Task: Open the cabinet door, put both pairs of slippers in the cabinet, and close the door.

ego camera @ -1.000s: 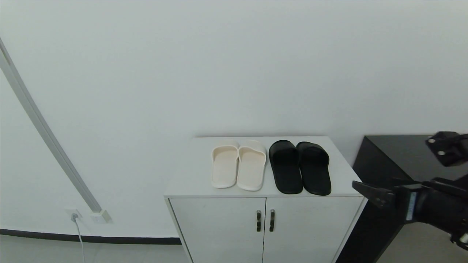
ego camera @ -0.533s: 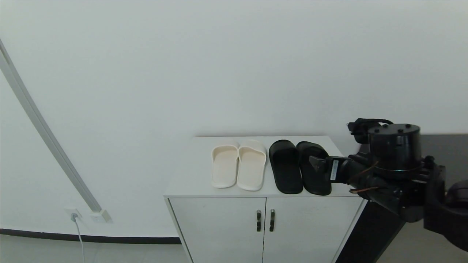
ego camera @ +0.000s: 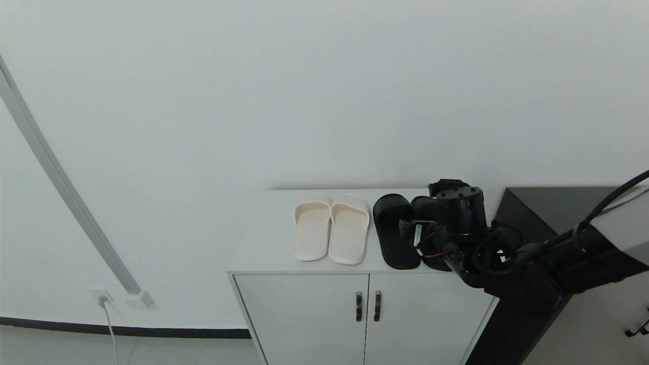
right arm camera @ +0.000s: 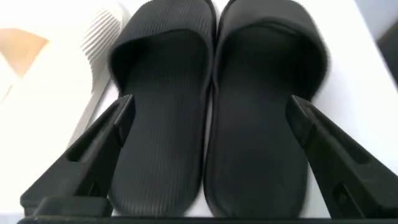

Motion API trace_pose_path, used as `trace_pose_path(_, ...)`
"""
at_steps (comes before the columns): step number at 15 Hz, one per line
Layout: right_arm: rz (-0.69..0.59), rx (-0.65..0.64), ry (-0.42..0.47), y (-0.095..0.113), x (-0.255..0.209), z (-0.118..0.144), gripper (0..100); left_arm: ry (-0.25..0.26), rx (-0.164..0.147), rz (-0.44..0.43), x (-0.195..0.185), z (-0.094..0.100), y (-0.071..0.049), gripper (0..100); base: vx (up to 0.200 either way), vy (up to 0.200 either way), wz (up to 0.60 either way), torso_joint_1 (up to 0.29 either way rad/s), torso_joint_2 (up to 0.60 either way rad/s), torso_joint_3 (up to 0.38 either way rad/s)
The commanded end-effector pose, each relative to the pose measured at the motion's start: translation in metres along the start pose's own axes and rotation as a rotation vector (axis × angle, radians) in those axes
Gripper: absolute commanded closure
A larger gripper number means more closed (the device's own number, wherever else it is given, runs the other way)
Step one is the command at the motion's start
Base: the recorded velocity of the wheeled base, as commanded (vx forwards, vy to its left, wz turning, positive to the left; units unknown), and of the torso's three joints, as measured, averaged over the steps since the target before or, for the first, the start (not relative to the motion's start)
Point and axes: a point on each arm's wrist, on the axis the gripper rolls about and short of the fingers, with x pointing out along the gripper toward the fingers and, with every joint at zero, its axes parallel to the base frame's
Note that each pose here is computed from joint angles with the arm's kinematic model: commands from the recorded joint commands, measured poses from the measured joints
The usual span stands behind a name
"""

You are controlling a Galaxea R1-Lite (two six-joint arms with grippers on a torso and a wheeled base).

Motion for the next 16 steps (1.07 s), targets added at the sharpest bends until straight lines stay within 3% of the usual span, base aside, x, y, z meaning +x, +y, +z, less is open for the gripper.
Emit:
trace_pose_path(1,-0.023,-0.004,0.012,0.002,0.025,-0.009,0,0.000,0.000,0.001,0.000,0.000,0.000,100,0.000,0.000,0.00,0.000,0.00,0.000)
trace_pose_path(10,-0.069,-0.032,-0.029,0.002,0.080,-0.015,0,0.000,-0.002,0.001,0.000,0.000,0.000,100,0.000,0.000,0.00,0.000,0.00,0.000)
trace_pose_path(11,-0.068,-0.032,-0.030,0.003,0.082,-0.016,100,0.000,-0.002,0.001,0.000,0.000,0.000,100,0.000,0.000,0.00,0.000,0.00,0.000)
trace_pose_path(16,-0.068,-0.036,-0.033,0.004,0.083,-0.016,100,0.000,-0.002,0.001,0.000,0.000,0.000,100,0.000,0.000,0.00,0.000,0.00,0.000)
